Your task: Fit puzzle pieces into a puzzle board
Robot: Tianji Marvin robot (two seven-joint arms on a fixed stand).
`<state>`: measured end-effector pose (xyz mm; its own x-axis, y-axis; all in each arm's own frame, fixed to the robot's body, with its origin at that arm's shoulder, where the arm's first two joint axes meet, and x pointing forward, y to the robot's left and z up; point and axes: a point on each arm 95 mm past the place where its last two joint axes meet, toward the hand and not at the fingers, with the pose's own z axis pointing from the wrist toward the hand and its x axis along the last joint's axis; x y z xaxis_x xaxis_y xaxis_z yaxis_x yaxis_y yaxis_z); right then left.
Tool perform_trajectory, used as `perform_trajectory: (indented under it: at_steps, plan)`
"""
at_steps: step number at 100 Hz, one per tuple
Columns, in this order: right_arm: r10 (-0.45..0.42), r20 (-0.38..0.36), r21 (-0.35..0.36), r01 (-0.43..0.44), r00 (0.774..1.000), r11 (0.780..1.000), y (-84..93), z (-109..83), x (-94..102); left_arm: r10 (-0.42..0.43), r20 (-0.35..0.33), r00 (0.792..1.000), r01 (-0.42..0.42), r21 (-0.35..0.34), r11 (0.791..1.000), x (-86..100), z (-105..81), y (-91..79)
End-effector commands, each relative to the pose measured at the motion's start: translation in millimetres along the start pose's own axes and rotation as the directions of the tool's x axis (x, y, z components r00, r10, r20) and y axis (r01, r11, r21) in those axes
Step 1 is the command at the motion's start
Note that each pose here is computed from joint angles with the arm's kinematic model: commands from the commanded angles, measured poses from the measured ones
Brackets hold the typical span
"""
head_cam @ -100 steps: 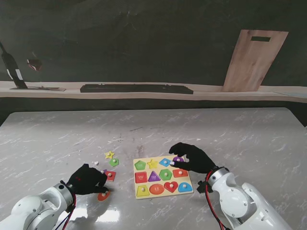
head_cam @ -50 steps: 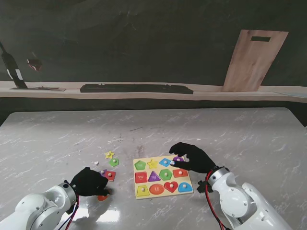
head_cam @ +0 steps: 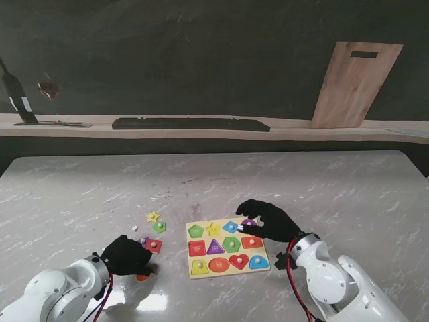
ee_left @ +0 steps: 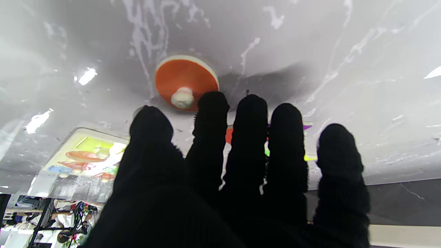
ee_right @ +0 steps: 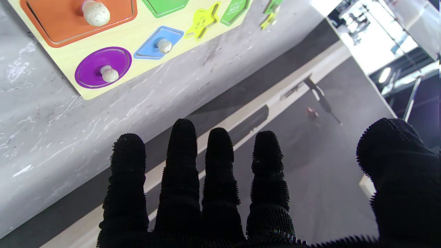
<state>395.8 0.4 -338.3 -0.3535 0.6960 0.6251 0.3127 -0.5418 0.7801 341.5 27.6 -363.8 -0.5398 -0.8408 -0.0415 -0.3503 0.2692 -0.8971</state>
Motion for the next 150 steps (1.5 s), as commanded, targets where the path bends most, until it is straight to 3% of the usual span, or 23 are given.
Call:
perform_trajectory:
  at_steps: [1,150]
  plan:
    - [0.001,0.000,0.009,-0.001,1.000,1.000,-3.5,-1.0,1.1,0.004,-0.001,1.000,-0.004,-0.010,1.000,1.7,-1.4,0.1]
    - [0.001,0.002,0.010,-0.001,1.000,1.000,-3.3,-1.0,0.5,-0.021,0.007,1.000,0.021,-0.094,0.995,6.6,8.8,4.2]
